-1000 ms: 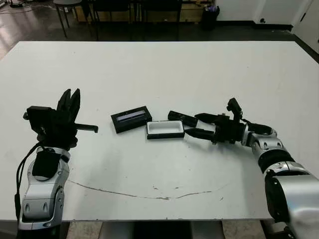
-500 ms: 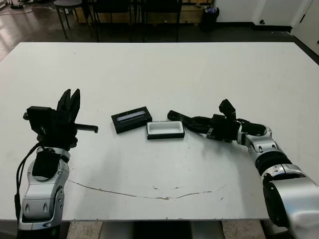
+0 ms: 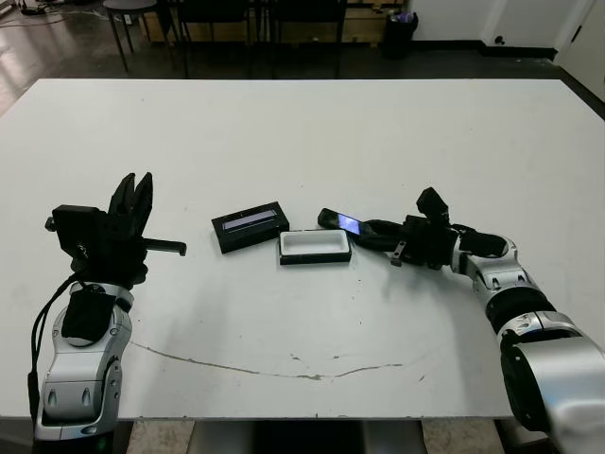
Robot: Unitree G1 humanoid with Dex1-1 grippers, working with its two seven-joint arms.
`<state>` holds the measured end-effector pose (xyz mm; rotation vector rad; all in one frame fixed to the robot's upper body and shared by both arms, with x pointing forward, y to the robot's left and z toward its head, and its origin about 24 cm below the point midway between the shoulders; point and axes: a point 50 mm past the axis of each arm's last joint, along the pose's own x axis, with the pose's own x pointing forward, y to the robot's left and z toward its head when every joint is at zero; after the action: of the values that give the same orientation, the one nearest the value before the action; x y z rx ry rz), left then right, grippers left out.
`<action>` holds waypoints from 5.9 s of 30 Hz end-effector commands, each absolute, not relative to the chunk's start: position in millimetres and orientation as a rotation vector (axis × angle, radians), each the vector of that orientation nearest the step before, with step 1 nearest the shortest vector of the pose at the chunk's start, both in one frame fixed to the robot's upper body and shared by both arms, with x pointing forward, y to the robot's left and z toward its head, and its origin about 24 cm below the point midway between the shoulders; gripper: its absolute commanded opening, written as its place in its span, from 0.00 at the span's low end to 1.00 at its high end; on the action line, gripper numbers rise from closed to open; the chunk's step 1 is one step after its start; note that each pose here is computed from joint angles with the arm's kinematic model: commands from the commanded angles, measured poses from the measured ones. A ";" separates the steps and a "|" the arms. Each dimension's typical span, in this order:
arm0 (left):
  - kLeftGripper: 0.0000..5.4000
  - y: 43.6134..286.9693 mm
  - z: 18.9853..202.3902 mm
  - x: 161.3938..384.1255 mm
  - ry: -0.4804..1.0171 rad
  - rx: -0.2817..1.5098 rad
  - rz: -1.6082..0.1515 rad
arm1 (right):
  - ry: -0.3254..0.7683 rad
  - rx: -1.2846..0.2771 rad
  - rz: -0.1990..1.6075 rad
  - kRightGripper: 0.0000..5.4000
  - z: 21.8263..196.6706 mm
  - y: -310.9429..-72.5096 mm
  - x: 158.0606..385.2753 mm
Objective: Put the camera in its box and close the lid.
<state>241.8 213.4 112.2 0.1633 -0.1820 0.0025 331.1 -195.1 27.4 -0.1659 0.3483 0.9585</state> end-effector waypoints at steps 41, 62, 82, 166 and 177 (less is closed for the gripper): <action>0.00 198.6 97.9 242.1 -0.150 0.157 0.011 | 0.342 -0.024 1.258 0.00 72.1 -186.5 344.8; 0.00 197.6 95.5 241.8 -0.145 0.150 0.020 | 0.417 -0.308 1.390 0.00 120.9 -173.4 363.6; 0.00 195.4 93.8 241.3 -0.149 0.145 0.027 | 0.522 -0.517 1.480 0.00 114.7 -154.8 361.8; 0.00 219.7 142.2 260.4 -0.212 0.424 -0.214 | -0.094 -0.333 0.697 0.43 107.5 -189.3 308.2; 0.29 227.7 164.4 302.7 0.004 0.594 -0.647 | -0.014 -0.257 0.662 0.00 89.5 -199.9 300.8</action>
<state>298.3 224.2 168.9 0.5965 -0.0621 -0.6026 303.2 -193.6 96.2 -0.2532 -0.0503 0.6824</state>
